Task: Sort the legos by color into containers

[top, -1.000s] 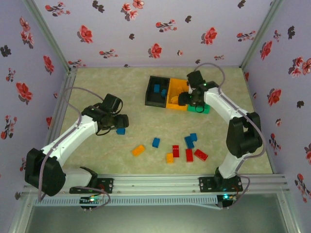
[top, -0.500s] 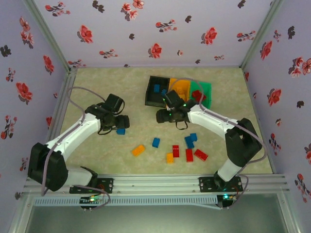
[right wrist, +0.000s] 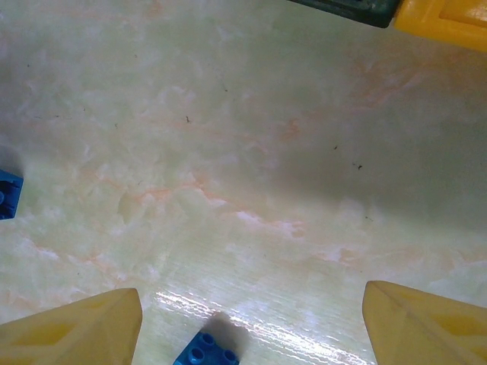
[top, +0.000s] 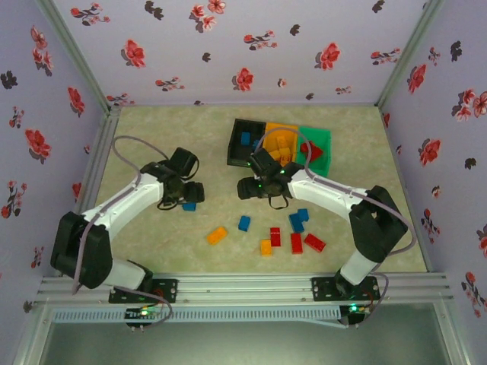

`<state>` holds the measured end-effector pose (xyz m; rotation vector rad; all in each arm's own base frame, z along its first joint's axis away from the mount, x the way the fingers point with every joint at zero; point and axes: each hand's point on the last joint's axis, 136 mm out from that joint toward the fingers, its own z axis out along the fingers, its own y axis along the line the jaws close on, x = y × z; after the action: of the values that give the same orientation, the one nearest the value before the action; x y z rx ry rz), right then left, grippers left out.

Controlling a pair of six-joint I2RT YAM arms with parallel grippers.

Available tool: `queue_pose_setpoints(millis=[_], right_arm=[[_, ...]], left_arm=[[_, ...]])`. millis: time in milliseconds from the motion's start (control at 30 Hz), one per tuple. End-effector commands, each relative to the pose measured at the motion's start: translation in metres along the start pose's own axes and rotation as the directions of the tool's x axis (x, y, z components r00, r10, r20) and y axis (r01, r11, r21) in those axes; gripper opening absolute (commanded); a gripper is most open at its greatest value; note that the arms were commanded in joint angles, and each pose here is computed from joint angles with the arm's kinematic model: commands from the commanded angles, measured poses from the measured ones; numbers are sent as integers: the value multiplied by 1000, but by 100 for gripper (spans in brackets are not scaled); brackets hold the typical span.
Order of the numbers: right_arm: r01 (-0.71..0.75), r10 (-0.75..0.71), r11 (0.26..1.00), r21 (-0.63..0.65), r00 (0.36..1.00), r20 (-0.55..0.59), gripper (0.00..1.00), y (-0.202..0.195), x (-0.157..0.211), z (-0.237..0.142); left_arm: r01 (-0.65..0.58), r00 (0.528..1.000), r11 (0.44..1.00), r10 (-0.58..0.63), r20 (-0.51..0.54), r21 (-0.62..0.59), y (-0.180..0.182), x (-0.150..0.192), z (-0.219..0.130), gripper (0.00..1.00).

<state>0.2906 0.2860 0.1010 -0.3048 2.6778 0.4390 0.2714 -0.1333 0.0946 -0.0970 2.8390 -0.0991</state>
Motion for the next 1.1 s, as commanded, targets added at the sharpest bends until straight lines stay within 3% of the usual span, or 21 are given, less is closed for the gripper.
queue_pose_setpoints(millis=[0, 567, 833, 1067], right_arm=[[-3, 3, 1000, 20, 1000, 16, 77, 1, -4, 3], [5, -5, 999, 38, 1000, 2, 77, 0, 2, 6], [10, -10, 999, 46, 1000, 1, 76, 0, 2, 5], [11, -11, 999, 47, 1000, 6, 76, 0, 1, 3]], left_arm=[[2, 1000, 1000, -2, -8, -23, 2, -5, 4, 76], [-52, 992, 997, 45, -120, -49, 5, -2, 47, 75], [-68, 985, 996, 59, -163, -53, 6, 1, 59, 67], [-75, 981, 995, 63, -184, -61, 7, 5, 63, 51]])
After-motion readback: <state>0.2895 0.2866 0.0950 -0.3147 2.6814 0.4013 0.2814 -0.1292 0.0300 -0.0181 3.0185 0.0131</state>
